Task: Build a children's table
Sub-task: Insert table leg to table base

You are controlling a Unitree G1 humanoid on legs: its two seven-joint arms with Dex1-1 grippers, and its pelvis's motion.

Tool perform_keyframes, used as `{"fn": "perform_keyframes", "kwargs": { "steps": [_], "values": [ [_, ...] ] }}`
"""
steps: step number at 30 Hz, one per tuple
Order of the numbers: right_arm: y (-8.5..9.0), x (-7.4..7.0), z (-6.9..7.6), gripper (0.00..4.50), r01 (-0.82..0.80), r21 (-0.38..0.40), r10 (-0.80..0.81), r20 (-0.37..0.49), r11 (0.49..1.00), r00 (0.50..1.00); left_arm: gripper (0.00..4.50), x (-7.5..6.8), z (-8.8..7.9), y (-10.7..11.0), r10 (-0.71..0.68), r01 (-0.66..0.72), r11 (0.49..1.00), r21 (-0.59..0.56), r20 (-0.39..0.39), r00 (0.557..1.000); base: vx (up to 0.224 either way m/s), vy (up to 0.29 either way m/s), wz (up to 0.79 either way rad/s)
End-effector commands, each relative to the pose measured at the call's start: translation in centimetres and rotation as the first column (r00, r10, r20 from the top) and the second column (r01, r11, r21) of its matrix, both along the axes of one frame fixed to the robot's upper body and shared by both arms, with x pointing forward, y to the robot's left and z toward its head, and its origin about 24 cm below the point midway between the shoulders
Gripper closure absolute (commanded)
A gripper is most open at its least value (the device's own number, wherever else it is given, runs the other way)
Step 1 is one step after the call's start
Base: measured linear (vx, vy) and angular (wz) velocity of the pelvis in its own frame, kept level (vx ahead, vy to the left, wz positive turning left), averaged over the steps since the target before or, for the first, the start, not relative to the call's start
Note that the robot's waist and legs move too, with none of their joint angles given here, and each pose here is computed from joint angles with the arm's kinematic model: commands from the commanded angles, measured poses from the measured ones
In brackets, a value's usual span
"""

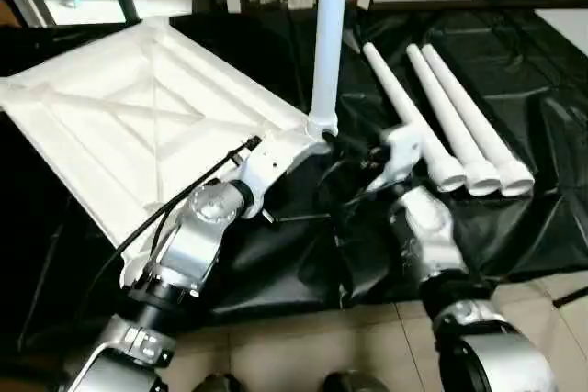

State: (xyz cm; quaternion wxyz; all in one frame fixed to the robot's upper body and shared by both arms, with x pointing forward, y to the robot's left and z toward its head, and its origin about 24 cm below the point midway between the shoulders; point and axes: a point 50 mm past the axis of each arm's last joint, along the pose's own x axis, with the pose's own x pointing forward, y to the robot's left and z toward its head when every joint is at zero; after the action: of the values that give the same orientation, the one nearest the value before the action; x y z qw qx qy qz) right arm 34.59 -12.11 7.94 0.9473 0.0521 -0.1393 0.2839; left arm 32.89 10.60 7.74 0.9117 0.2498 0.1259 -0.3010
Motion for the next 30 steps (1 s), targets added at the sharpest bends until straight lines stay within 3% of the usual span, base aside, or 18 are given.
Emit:
{"fn": "perform_keyframes", "kwargs": {
  "steps": [1, 2, 5, 11, 15, 18, 21, 22, 24, 29, 30],
  "values": [
    [-1.6, -0.4, -0.1, 1.23, 0.037, 0.000, -0.037, -0.002, 0.999, 0.999, 4.50, -0.8, -0.6, -0.1, -0.062, 0.062, 0.998, -0.014, 0.001, 0.998, 0.000, 0.000, 0.00],
    [-1.6, -0.4, -0.1, 1.23, 0.037, 0.000, -0.037, -0.002, 0.999, 0.999, 4.50, -0.8, -0.6, -0.1, -0.062, 0.062, 0.998, -0.014, 0.001, 0.998, 0.000, 0.000, 0.00],
    [-4.0, -0.8, 0.3, 1.23, 0.132, -0.006, -0.132, -0.018, 0.991, 0.991, 4.50, -1.8, -1.6, 0.6, -0.144, 0.144, 0.990, 0.003, -0.031, 0.989, 0.000, 0.000, 0.00],
    [-5.8, -2.1, 1.4, 1.23, 0.136, -0.051, -0.135, 0.017, 0.989, 0.991, 4.50, -2.4, -2.6, 2.3, -0.159, 0.161, 0.986, 0.032, -0.058, 0.985, 0.000, 0.000, 0.00],
    [-6.8, -2.6, 1.1, 1.23, 0.121, -0.063, -0.125, -0.065, 0.991, 0.990, 4.50, -3.4, -2.6, 2.8, -0.268, 0.270, 0.963, 0.015, -0.068, 0.961, 0.000, 0.000, 0.00],
    [-7.1, -2.9, 1.1, 1.23, 0.045, -0.048, -0.049, -0.105, 0.998, 0.993, 4.50, -4.1, -2.4, 2.6, -0.342, 0.343, 0.939, -0.004, -0.066, 0.937, 0.000, 0.000, 0.00],
    [-7.1, -3.7, 0.7, 1.23, -0.124, -0.088, 0.108, -0.172, 0.988, 0.979, 4.50, -4.9, -2.4, 2.2, -0.421, 0.422, 0.907, 0.000, -0.070, 0.904, 0.000, 0.000, 0.00],
    [-7.1, -4.1, 0.5, 0.92, -0.192, -0.117, 0.165, -0.202, 0.974, 0.965, 4.50, -5.0, -2.5, 2.1, -0.432, 0.434, 0.901, 0.011, -0.070, 0.899, 0.000, 0.000, 0.00],
    [-7.2, -4.4, 0.4, 0.87, -0.230, -0.135, 0.198, -0.220, 0.964, 0.955, 4.50, -5.1, -2.5, 2.0, -0.437, 0.440, 0.898, 0.020, -0.070, 0.897, 0.000, 0.000, 0.00],
    [-8.2, -5.0, 1.3, 0.42, -0.345, -0.090, 0.316, -0.240, 0.934, 0.918, 4.50, -5.3, -2.7, 1.5, -0.472, 0.476, 0.879, 0.044, -0.065, 0.879, 0.000, 0.000, 0.00],
    [-8.3, -5.2, 1.6, 0.38, -0.412, -0.092, 0.376, -0.269, 0.907, 0.887, 4.50, -5.6, -2.6, 1.0, -0.499, 0.502, 0.864, 0.039, -0.066, 0.864, 0.000, 0.000, 0.00]
  ]
}}
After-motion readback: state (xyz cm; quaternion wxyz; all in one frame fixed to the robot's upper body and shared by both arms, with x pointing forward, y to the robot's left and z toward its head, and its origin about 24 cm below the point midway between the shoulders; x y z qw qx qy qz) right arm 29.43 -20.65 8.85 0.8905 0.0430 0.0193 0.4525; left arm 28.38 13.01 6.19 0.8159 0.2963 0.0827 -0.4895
